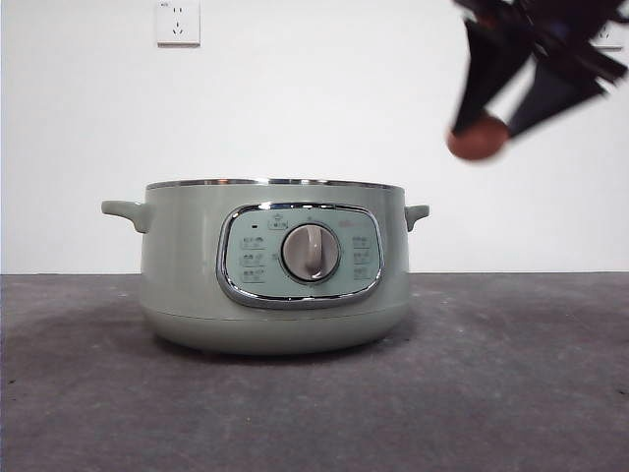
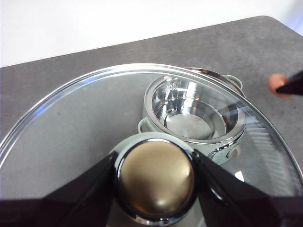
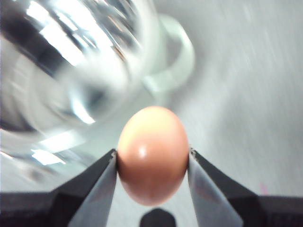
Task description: Pick up the egg,open the lid,put the egg in the pot,close the lid
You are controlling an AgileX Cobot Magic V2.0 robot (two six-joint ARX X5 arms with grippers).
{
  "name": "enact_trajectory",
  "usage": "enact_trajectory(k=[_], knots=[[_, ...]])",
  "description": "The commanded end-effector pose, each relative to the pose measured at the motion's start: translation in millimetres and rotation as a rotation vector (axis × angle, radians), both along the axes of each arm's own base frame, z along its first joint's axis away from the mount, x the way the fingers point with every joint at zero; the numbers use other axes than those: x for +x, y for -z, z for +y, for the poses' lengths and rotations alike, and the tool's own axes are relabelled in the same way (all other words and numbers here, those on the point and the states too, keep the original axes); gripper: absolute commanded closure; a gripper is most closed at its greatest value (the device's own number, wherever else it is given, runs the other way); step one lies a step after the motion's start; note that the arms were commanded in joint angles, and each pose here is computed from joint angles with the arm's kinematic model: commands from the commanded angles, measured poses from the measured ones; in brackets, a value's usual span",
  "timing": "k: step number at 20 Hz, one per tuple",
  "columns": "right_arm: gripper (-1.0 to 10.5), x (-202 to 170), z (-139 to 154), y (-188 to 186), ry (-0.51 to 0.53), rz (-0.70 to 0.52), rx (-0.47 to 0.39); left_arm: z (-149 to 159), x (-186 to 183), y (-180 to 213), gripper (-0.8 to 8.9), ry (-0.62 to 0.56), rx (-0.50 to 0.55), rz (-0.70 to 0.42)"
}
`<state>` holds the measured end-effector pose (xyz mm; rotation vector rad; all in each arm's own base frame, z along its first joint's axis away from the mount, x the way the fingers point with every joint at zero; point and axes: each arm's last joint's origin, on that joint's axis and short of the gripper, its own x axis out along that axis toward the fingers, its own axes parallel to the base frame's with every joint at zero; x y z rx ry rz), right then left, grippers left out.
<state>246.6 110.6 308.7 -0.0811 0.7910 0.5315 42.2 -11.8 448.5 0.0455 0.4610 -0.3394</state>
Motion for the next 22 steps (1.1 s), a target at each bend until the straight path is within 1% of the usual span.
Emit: enact_trajectory(k=[1, 5, 7, 10, 13, 16, 19, 22], knots=[[9.6, 3, 15, -21, -0.041, -0.065, 0.041, 0, -2, -6, 8.22, 0.003, -0.007, -0.06], [9.6, 23, 49, -46, -0.105, -0.121, 0.064, 0, -2, -6, 8.22, 0.008, -0.003, -0.062], [9.6, 38, 70, -50, -0.136, -0.121, 0.066, 0, -2, -6, 8.22, 0.009, -0.003, -0.062], [9.6, 66, 102, -46, -0.171, -0.101, 0.054, 0, -2, -5, 8.22, 0.009, -0.002, -0.057], [9.6, 93, 134, -27, -0.202, -0.046, 0.015, 0, -3, -4, 8.22, 0.011, -0.001, -0.04], [9.6, 112, 156, 3, -0.225, 0.015, -0.071, 0, -3, -3, 8.22, 0.011, 0.0, -0.033], [9.6, 121, 168, 36, -0.236, 0.095, -0.141, 0, -3, -3, 8.22, 0.012, 0.0, -0.033], [9.6, 125, 171, 60, -0.234, 0.156, -0.211, 0, -3, -3, 8.22, 0.012, 0.001, -0.033]])
